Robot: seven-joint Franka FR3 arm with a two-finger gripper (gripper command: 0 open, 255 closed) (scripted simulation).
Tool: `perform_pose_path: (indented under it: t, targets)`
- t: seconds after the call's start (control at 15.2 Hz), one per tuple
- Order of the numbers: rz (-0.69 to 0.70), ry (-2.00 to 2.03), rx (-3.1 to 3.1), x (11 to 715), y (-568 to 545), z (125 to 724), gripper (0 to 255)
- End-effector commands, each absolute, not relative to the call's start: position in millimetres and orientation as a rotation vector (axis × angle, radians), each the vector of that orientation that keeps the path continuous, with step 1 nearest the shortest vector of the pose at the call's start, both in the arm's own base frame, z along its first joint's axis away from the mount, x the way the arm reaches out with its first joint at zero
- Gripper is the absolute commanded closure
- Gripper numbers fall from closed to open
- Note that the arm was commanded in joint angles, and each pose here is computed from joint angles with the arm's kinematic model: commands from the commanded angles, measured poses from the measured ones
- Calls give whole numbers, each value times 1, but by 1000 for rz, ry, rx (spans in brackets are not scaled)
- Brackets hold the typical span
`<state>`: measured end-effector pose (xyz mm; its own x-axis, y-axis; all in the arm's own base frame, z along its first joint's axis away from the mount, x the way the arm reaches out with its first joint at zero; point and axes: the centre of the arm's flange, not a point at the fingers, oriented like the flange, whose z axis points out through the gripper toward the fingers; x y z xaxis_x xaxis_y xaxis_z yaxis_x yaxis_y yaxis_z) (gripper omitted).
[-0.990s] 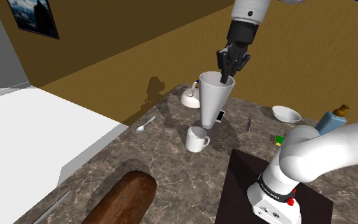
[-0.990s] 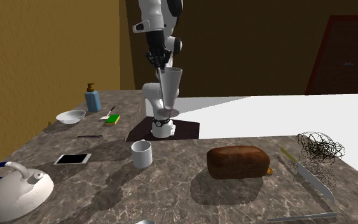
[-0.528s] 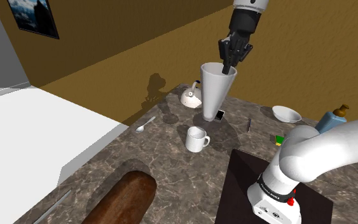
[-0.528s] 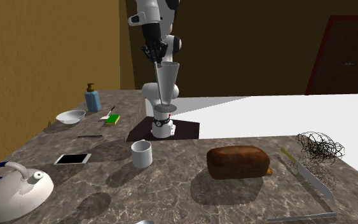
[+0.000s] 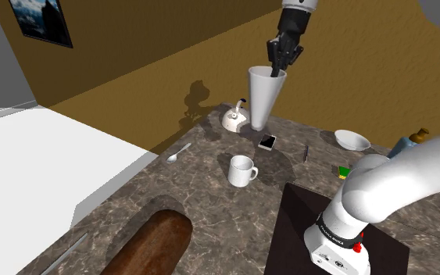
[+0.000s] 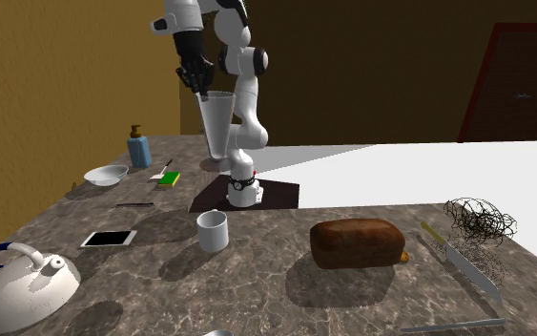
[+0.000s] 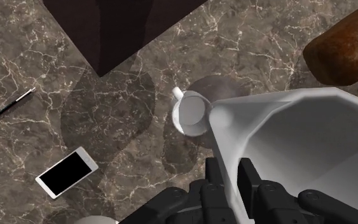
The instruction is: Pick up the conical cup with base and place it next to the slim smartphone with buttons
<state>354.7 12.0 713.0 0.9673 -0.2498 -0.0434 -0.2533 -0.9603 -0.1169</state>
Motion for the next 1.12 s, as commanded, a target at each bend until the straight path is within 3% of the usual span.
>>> perform_pose_path:
  t: [0.0, 1.06]
  targets:
    - [41, 382, -2996, 371, -12, 711, 255]
    - [41, 382, -2996, 471, -149, 696, 255]
